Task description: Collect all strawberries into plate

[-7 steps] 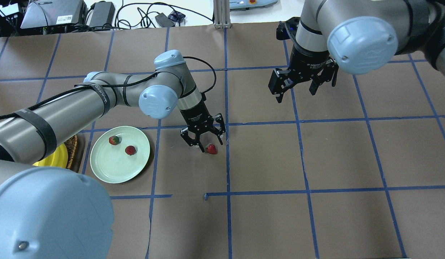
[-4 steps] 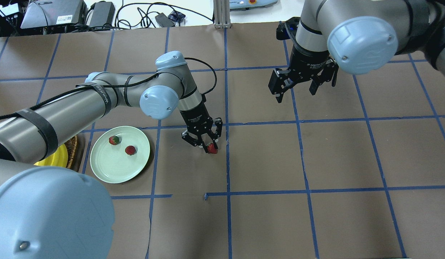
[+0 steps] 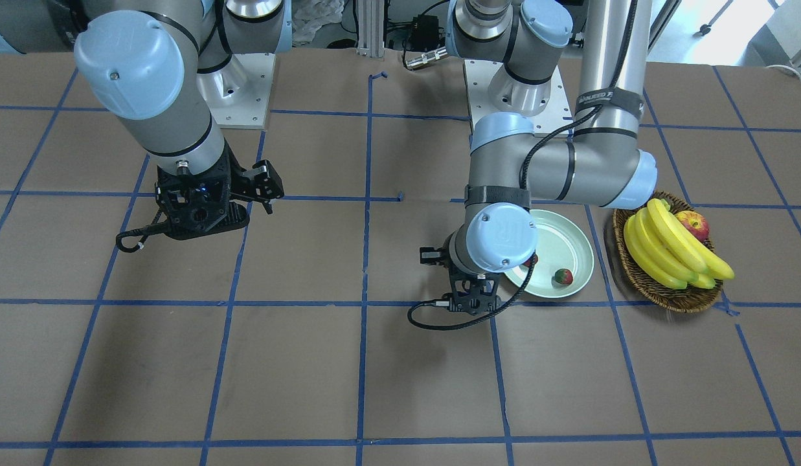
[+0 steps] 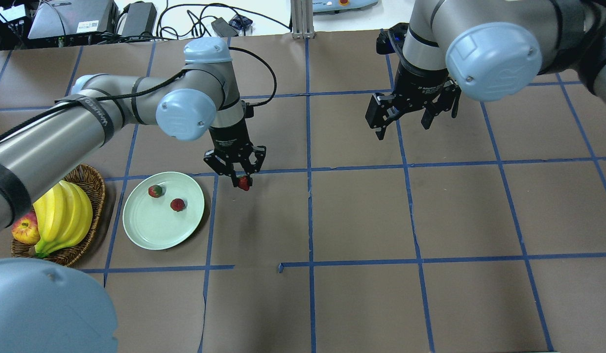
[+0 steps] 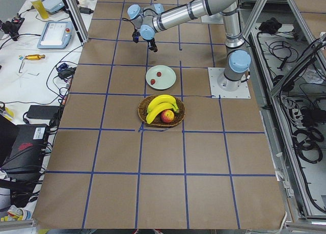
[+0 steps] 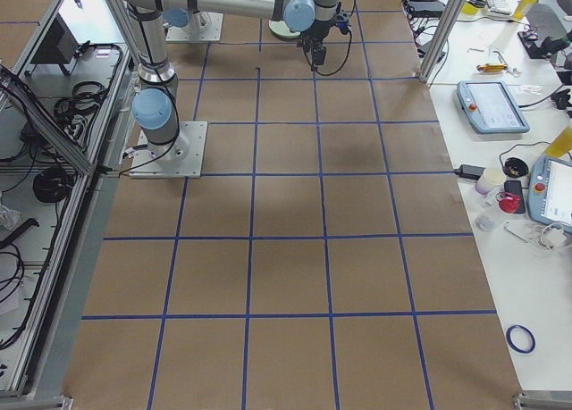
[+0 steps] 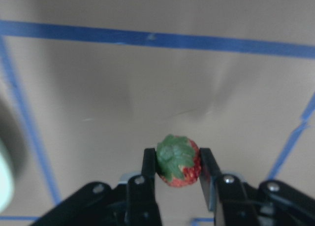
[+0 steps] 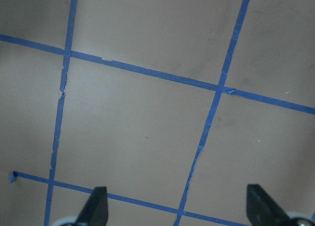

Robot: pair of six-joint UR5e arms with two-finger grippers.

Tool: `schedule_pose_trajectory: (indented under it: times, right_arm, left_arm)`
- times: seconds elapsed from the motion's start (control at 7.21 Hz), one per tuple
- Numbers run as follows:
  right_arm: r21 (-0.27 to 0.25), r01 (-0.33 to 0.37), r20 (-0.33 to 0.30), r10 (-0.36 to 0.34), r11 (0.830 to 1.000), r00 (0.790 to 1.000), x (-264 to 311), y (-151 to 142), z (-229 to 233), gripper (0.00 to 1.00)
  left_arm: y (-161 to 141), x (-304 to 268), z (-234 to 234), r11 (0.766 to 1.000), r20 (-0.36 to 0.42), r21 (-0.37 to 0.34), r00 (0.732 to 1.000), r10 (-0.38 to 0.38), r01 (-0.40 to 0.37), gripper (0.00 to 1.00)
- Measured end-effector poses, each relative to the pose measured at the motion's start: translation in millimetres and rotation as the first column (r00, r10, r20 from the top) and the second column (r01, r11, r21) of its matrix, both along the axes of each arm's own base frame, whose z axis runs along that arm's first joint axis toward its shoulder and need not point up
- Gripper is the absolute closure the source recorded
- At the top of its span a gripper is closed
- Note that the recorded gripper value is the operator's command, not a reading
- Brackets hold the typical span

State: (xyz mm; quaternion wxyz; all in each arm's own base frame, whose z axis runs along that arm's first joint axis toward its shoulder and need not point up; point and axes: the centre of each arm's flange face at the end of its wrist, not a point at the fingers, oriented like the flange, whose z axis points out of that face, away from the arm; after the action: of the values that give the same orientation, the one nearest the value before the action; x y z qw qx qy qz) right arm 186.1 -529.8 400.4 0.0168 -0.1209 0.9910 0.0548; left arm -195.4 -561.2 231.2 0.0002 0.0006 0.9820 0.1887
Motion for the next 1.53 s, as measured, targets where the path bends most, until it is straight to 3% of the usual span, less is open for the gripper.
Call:
schedule_pose_trajectory:
  times: [0.56, 0.69, 1.11, 1.39, 1.53]
  right_arm:
    - [-0.001, 0.004, 0.000, -0.004, 1.000, 1.000, 1, 0, 0, 0.00]
    - [0.000, 0.005, 0.000, -0.005, 1.000, 1.000, 1, 0, 0, 0.00]
    - [0.002, 0.003, 0.000, -0.003, 1.000, 1.000, 1, 0, 4, 0.00]
    - [-0.011, 0.013, -0.009, -0.013, 1.000, 1.000, -2, 2, 14, 0.00]
    - [-0.024, 0.032, -0.031, -0.033, 0.999, 0.999, -6, 5, 21, 0.00]
  left_arm:
    - [5, 116, 2, 0.971, 0.038, 0.092, 0.973, -0.226, 0.222, 1.00]
    - [9, 134, -5, 0.960, 0.017, 0.114, 0.966, -0.258, 0.255, 0.01]
    - [2, 149, -5, 0.972, 0.021, 0.063, 0.974, -0.227, 0.225, 0.00]
    - [-16, 144, 29, 0.987, 0.029, -0.087, 0.990, -0.135, 0.137, 0.00]
    - [-26, 138, 59, 0.981, 0.029, -0.177, 0.997, -0.078, 0.082, 0.00]
